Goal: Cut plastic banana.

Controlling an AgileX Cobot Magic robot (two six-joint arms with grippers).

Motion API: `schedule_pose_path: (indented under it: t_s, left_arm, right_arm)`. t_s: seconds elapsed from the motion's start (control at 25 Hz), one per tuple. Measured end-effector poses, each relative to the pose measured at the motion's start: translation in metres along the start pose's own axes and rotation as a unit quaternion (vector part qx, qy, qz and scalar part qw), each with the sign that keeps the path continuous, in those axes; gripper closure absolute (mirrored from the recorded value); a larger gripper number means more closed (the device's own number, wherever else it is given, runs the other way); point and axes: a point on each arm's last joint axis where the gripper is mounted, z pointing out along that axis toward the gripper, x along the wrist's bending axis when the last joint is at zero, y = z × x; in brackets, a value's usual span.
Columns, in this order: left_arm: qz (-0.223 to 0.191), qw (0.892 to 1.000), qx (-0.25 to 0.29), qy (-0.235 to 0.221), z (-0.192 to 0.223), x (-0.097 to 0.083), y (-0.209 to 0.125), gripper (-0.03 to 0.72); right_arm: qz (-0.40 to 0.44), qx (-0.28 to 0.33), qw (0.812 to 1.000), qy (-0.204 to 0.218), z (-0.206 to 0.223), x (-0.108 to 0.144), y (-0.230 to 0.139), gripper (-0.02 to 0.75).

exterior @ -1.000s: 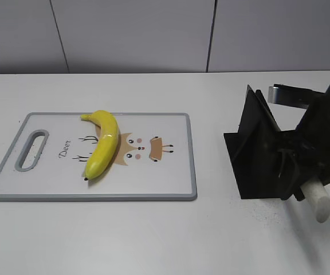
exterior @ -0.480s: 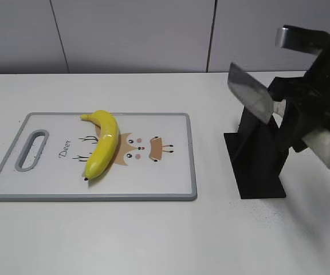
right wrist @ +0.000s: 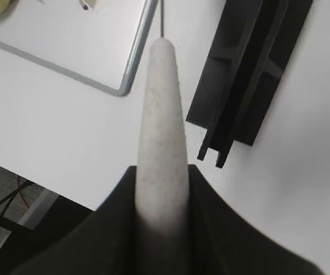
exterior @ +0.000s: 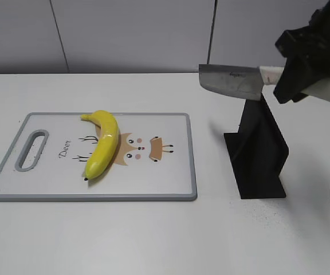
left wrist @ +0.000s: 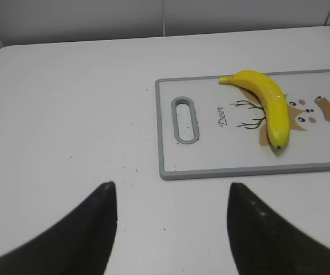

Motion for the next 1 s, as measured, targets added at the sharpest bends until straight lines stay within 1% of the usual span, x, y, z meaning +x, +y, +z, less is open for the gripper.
schedule_pose_path:
  t_s: [0.12, 0.56, 0.68, 0.76, 0.88, 1.0]
  left_arm:
    - [0.0, 1.0, 0.0, 0.0, 0.0, 0.0, 0.0, 0.096]
    - [0.0, 1.0, 0.0, 0.0, 0.0, 0.0, 0.0, 0.096]
    - [0.0, 1.0, -0.001, 0.0, 0.0, 0.0, 0.0, 0.096]
    - [0.0, 1.0, -0.003, 0.0, -0.002, 0.0, 0.003, 0.096]
    - [0.003, 1.0, -0.01, 0.001, -0.006, 0.001, 0.018, 0.096]
    - [0.029, 0.999, -0.019, 0.002, -0.007, 0.002, 0.043, 0.099]
  right_arm:
    - [-0.033, -0.02, 0.999, 0.004, -0.01, 0.003, 0.007, 0.554]
    - [-0.06, -0.085, 0.995, 0.005, -0.038, 0.012, 0.024, 0.554]
    - [-0.099, -0.09, 0.991, 0.007, -0.041, 0.013, 0.025, 0.554]
    - [-0.132, -0.098, 0.986, 0.015, -0.041, 0.015, 0.026, 0.554]
    - [-0.183, -0.132, 0.974, 0.034, -0.043, 0.021, 0.031, 0.554]
    - [-0.233, -0.168, 0.957, 0.04, -0.044, 0.024, 0.037, 0.554]
